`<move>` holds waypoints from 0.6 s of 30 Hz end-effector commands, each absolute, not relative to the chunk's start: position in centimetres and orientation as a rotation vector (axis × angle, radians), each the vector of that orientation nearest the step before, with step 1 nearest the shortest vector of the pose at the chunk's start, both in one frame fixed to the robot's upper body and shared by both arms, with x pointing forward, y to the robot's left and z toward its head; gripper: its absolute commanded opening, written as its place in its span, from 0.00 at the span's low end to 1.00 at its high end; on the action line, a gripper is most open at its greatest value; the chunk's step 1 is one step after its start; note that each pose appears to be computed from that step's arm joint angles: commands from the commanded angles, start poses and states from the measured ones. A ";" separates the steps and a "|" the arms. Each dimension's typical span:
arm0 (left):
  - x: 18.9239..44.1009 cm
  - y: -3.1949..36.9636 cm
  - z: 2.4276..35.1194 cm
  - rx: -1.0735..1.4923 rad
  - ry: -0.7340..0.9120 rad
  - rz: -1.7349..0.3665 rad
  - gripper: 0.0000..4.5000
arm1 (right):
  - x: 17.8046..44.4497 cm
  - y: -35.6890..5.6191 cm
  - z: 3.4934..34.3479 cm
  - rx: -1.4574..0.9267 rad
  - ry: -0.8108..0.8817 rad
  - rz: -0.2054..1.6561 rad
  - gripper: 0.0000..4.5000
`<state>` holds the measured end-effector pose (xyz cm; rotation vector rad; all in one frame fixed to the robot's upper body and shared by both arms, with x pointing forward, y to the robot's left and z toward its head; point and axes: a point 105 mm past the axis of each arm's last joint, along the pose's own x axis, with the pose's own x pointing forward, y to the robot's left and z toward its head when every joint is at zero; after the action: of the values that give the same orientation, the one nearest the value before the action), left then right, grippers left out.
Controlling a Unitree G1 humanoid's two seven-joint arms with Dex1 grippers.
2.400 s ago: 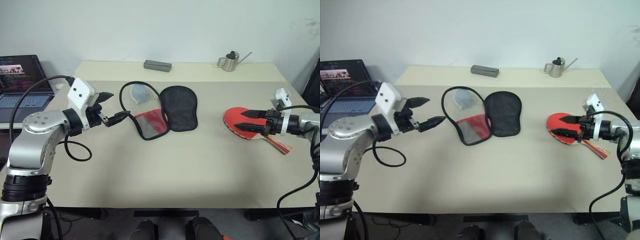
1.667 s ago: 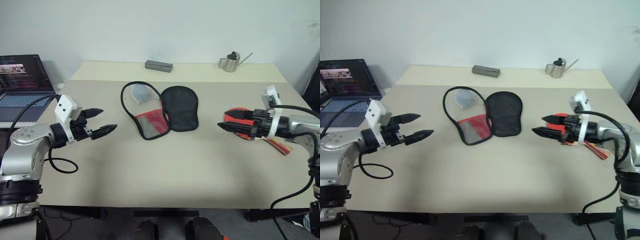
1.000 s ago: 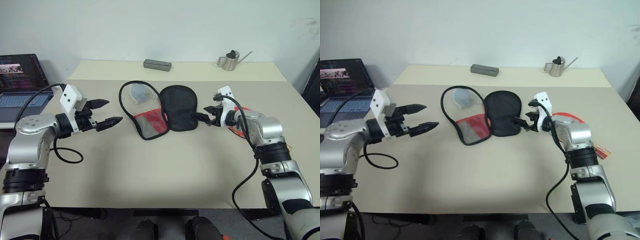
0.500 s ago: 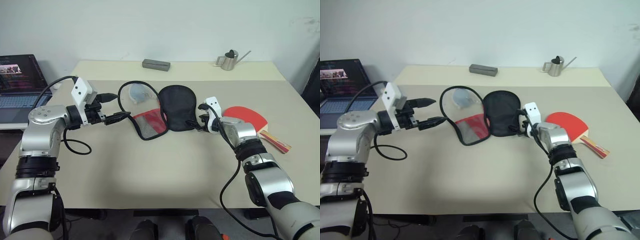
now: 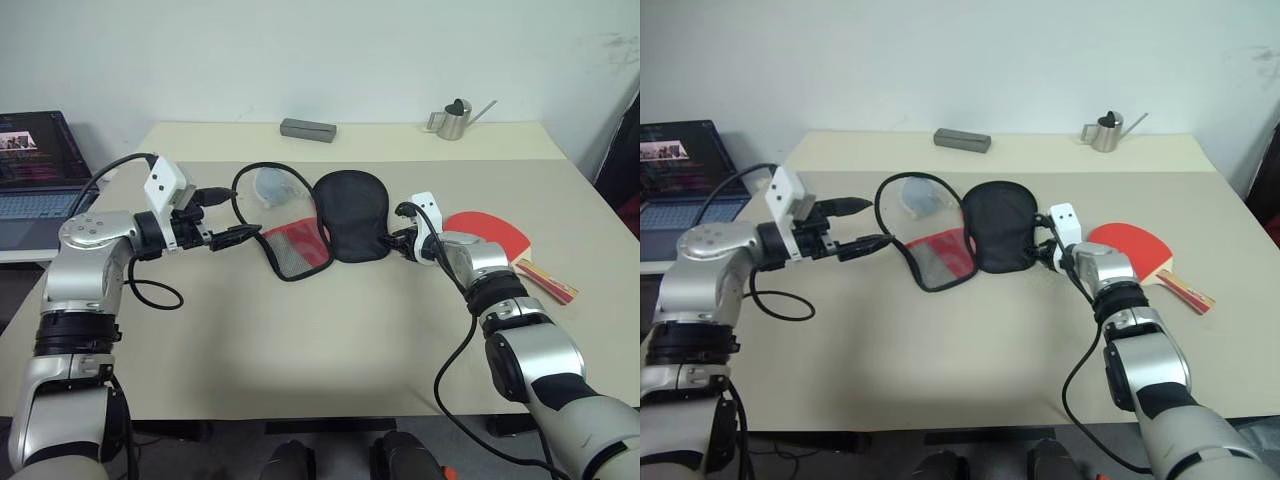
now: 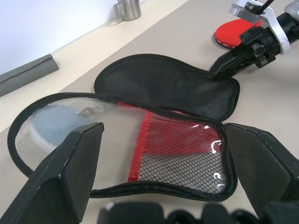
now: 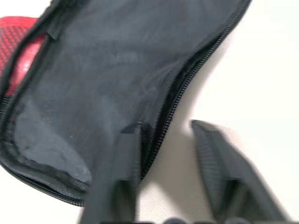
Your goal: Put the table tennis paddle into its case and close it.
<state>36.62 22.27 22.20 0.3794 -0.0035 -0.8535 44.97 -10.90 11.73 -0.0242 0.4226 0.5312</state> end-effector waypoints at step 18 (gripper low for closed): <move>35.2 21.4 22.0 0.421 0.002 -0.939 1.00 | 43.8 -11.0 13.5 0.148 0.471 0.345 0.00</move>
<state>35.64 21.78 20.75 0.3873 0.0395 -0.9188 43.65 -10.49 12.16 0.1356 0.5119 0.3749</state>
